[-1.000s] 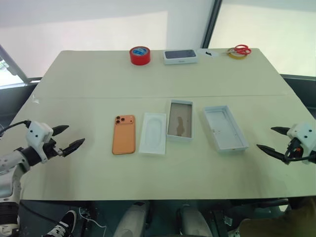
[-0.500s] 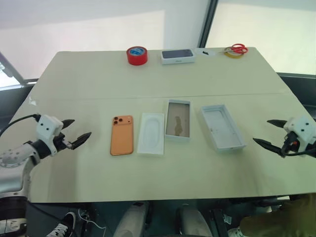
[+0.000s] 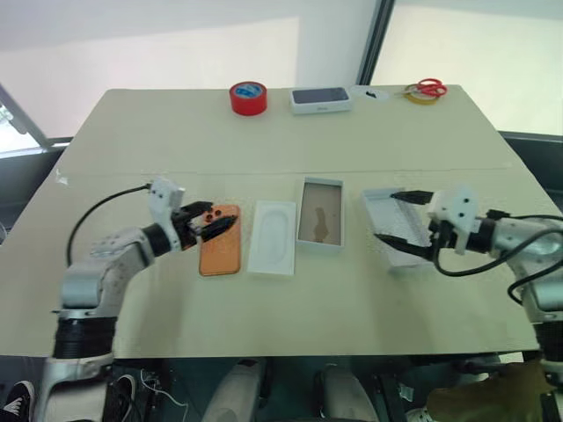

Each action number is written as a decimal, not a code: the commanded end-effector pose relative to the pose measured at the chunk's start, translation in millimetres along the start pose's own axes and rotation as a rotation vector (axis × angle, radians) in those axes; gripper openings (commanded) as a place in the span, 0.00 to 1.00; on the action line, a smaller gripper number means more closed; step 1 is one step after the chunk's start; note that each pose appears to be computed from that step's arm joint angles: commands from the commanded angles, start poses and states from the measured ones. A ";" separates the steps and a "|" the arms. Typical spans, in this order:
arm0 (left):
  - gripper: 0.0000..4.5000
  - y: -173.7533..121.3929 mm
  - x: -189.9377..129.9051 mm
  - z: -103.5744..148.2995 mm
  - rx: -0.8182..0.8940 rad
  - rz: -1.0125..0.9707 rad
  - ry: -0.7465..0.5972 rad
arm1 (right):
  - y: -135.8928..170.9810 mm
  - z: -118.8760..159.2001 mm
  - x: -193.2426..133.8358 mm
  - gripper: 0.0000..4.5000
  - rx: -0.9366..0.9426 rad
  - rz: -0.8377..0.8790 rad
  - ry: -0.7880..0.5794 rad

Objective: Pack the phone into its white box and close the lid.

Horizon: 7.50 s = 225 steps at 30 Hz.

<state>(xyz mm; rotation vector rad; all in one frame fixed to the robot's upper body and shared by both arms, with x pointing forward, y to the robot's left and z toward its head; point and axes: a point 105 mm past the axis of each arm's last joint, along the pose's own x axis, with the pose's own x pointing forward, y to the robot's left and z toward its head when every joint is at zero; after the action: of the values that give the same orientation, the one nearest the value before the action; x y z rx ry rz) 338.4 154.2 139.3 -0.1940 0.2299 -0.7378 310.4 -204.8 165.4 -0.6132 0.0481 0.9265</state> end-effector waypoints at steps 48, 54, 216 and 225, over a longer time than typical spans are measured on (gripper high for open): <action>0.00 -21.5 42.4 -5.6 -0.570 0.070 0.223 | 32.8 11.2 40.0 1.00 -0.088 0.204 -0.034; 0.00 -16.1 38.9 20.2 -0.515 0.104 0.128 | 41.2 -3.7 70.6 1.00 -0.047 0.290 0.028; 0.86 45.5 -82.9 17.1 -0.047 0.161 -0.088 | 35.7 79.9 176.7 0.01 -0.370 0.130 -0.148; 0.86 56.3 -87.4 -12.2 -0.327 0.189 -0.040 | 87.7 115.7 208.3 0.01 -0.397 0.212 -0.174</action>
<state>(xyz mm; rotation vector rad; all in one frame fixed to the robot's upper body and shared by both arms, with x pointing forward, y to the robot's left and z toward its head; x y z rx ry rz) 308.0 251.8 121.6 -0.5040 0.3354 -0.5156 349.3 37.8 146.8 -0.8630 -0.1887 1.2117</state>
